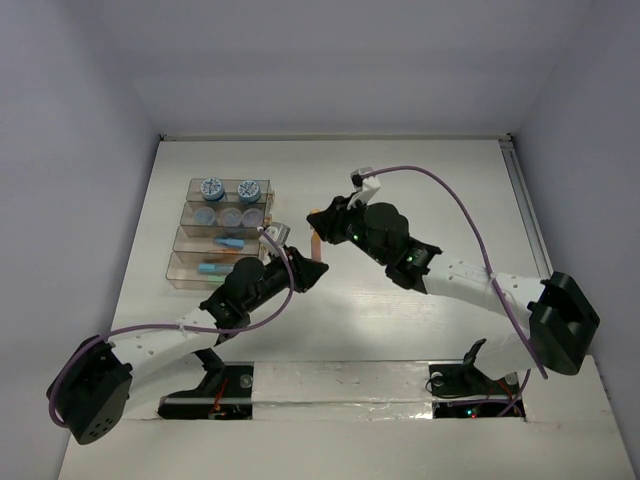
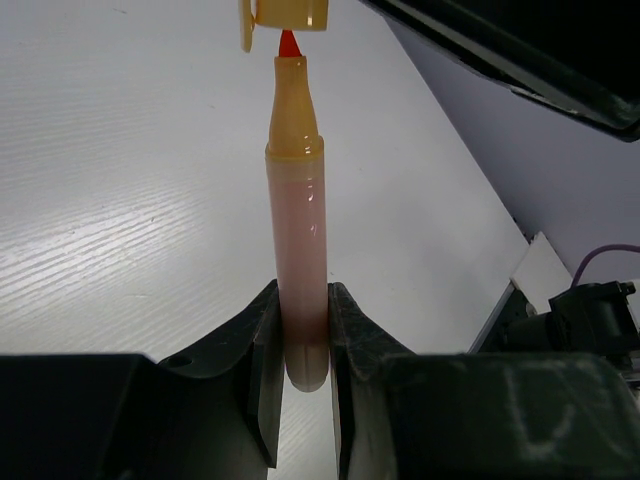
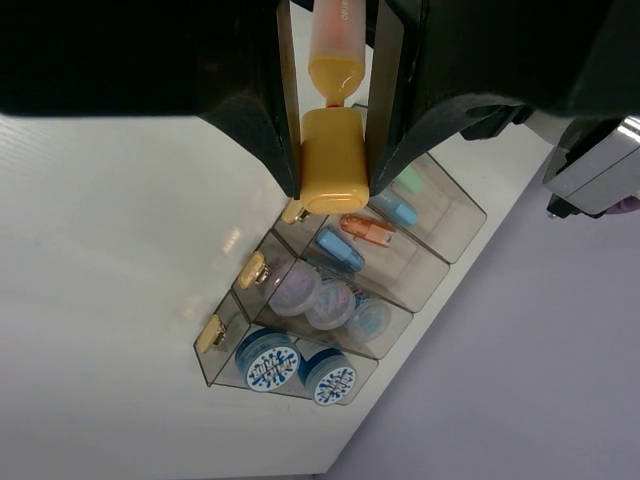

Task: Sort the stationery into containers
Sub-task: Close the pen cap on the pen.

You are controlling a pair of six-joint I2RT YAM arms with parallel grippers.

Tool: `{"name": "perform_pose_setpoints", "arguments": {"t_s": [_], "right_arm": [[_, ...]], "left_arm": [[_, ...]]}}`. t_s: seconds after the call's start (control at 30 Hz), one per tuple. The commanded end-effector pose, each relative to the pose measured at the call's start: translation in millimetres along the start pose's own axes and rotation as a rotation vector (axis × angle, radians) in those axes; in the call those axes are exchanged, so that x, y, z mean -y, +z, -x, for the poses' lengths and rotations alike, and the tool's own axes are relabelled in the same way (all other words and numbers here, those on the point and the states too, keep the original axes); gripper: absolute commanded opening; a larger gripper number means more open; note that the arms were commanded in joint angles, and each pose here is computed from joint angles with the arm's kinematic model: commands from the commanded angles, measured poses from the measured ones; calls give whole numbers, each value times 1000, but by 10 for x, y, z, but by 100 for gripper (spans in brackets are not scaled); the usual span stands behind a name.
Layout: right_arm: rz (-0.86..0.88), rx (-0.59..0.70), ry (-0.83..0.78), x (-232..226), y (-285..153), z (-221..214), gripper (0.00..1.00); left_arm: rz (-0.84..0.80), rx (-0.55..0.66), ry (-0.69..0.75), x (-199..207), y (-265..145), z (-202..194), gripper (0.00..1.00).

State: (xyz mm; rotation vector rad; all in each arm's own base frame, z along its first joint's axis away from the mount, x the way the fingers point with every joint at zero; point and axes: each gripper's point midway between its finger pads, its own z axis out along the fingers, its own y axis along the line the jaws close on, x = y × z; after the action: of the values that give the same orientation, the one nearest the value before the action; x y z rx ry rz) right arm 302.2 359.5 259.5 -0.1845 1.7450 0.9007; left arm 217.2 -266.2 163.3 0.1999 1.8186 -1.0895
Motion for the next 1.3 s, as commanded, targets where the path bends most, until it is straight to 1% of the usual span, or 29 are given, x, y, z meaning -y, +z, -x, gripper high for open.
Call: {"name": "perform_pose_setpoints", "arguments": {"t_s": [0.0,0.17,0.33,0.57,0.73,1.1,1.17,1.2,1.27], "right_arm": [[8,49,3,-100,29,134,9],[-7,29,-4,-74,39,96,9],[3,9,-7,-145,40,39,9],[-21,-21,-34,-227,4,-55,9],[-10,-39,-35,-287,-2,-131,9],[-34,-79,-38,-216,-52,-288,8],[-23,-92,-34,-245,-80,-343,6],[-17,-97,-34,-253,-87,-353,1],[-5,-122,-34,-280,-117,-450,0]], "left_arm": [[-50,92,24,198,14,323,0],[-41,99,23,178,3,330,0],[-30,103,25,162,6,341,0],[36,120,47,71,4,420,0],[34,127,57,93,7,460,0],[35,151,72,125,-67,546,0],[38,155,75,127,-75,563,0],[58,172,78,100,-86,605,0],[59,183,82,117,-104,648,0]]}}
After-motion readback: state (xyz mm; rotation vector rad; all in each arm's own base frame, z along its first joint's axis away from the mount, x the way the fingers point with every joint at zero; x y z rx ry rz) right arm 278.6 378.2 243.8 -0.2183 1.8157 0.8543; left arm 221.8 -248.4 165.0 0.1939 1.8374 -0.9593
